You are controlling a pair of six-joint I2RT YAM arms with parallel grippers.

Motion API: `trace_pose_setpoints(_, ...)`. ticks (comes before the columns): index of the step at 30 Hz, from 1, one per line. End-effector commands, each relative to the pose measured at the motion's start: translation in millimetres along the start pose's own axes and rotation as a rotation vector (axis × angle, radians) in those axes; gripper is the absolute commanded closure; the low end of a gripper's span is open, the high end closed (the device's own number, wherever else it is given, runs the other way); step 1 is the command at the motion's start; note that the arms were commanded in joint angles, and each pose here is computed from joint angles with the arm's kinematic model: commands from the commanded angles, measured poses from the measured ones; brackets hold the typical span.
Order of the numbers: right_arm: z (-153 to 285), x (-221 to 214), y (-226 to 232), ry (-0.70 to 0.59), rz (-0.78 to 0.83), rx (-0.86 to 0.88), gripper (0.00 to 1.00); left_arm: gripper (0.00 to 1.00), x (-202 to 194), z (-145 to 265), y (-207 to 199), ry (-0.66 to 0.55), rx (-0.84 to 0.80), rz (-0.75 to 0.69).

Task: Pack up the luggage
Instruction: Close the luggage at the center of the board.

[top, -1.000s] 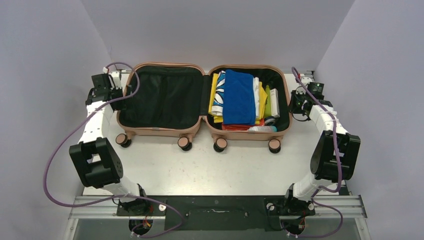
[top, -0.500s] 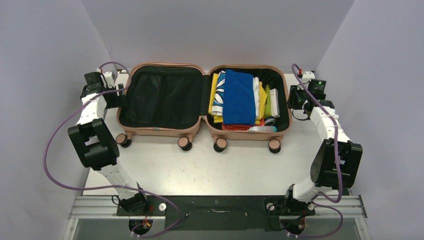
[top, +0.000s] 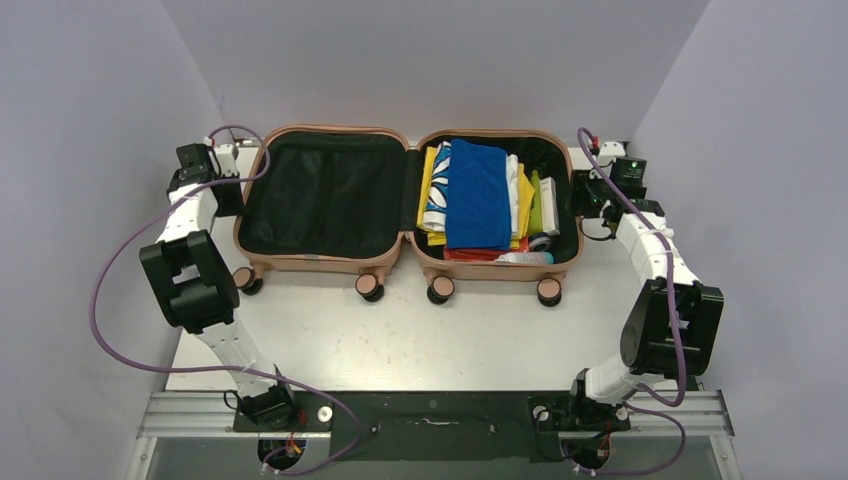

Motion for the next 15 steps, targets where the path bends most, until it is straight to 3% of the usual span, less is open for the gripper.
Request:
trace_pose_setpoints(1, 7, 19, -10, -0.061, 0.015, -0.068, 0.42, 1.00, 26, 8, 16, -0.068, 0.058, -0.006)
trace_pose_setpoints(9, 2, 15, -26, -0.021, -0.017, -0.109, 0.33, 1.00, 87, 79, 2, -0.234, 0.095, -0.062)
trace_pose_setpoints(15, 7, 30, -7, -0.057, -0.041, -0.001, 0.29, 1.00, 134, 136, -51, -0.356, 0.112, -0.186)
Point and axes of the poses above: each gripper's point midway between its finger pads, its own z axis back along the fingers, its own y axis along the line the jaws close on, x = y × z, the point moved 2 cm from there along z, back along the fingers, and after that the axes turned 14 degrees about -z, right-handed, at the moved point
